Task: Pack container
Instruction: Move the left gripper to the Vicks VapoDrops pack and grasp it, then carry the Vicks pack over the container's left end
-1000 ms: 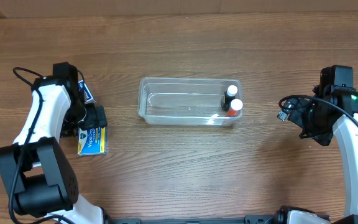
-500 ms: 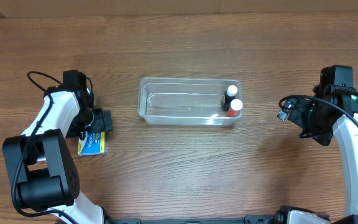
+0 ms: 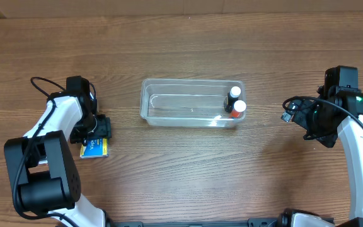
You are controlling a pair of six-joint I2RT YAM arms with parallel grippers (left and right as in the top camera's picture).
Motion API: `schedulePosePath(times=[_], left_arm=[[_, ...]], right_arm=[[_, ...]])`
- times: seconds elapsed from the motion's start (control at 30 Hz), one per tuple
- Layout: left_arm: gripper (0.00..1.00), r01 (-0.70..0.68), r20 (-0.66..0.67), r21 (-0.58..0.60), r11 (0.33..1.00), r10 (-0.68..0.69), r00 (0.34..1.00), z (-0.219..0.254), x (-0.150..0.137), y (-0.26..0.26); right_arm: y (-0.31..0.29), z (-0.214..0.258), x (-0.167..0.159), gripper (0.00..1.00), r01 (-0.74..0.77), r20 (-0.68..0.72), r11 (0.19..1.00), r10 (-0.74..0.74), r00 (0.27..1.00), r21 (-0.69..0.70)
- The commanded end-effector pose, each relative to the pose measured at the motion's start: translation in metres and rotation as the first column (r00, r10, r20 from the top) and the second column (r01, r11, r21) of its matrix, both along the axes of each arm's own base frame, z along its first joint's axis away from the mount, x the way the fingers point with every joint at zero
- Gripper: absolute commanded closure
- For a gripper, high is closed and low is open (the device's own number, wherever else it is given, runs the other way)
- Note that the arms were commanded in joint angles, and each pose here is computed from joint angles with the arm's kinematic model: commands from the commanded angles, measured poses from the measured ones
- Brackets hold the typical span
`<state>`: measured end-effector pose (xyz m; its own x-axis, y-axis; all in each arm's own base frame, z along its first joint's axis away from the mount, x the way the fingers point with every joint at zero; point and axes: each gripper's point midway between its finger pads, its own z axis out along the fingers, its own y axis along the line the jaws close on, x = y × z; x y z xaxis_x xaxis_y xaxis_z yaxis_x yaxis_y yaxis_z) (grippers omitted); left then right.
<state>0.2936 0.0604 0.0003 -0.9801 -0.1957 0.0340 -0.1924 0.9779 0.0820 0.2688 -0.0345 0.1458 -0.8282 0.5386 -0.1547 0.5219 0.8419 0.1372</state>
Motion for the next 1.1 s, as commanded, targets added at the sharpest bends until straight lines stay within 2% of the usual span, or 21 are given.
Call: schedulePosePath(times=[0.0, 0.27, 0.43, 0.57, 0.7, 0.77, 0.83, 0.97, 1.07], left_arm=[[0.38, 0.009, -0.048, -0.011, 1.000, -0.010, 0.999, -0.007, -0.012, -0.003], [0.41, -0.037, -0.043, -0.006, 0.999, 0.037, 0.998, 0.000, -0.008, -0.002], [0.44, -0.045, 0.019, 0.001, 0.999, 0.045, 0.999, 0.042, 0.019, 0.000], [0.44, 0.009, 0.106, 0.010, 1.000, -0.010, 0.994, 0.099, 0.041, -0.016], [0.46, 0.115, 0.226, 0.017, 0.993, -0.116, 0.967, 0.170, 0.055, -0.061], [0.46, 0.172, 0.335, 0.007, 0.985, -0.164, 0.928, 0.214, 0.066, -0.107], [0.46, 0.223, 0.422, -0.008, 0.975, -0.199, 0.884, 0.238, 0.075, -0.144], [0.46, 0.292, 0.515, -0.038, 0.956, -0.232, 0.825, 0.246, 0.090, -0.198], [0.47, 0.254, 0.476, -0.068, 0.965, -0.192, 0.858, 0.221, 0.098, -0.215]], right_arm=[[-0.001, 0.003, 0.000, 0.00, -0.001, 0.015, 1.000, 0.001, 1.000, -0.004], [-0.001, 0.003, -0.001, 0.00, -0.001, 0.012, 1.000, 0.001, 1.000, -0.004], [-0.001, 0.003, -0.001, 0.00, -0.001, 0.012, 1.000, 0.001, 1.000, -0.004], [-0.001, 0.003, -0.001, 0.00, -0.001, 0.013, 1.000, 0.001, 1.000, -0.004], [-0.001, 0.003, -0.001, 0.00, -0.001, 0.013, 1.000, 0.001, 1.000, -0.003], [-0.001, 0.003, -0.001, 0.00, -0.001, 0.013, 1.000, 0.001, 1.000, -0.003], [-0.001, 0.003, -0.001, 0.00, -0.001, 0.013, 1.000, 0.001, 1.000, -0.003], [-0.001, 0.003, -0.001, 0.00, -0.001, 0.012, 1.000, 0.001, 1.000, -0.003], [-0.001, 0.003, -0.001, 0.00, -0.001, 0.012, 1.000, 0.001, 1.000, -0.003]])
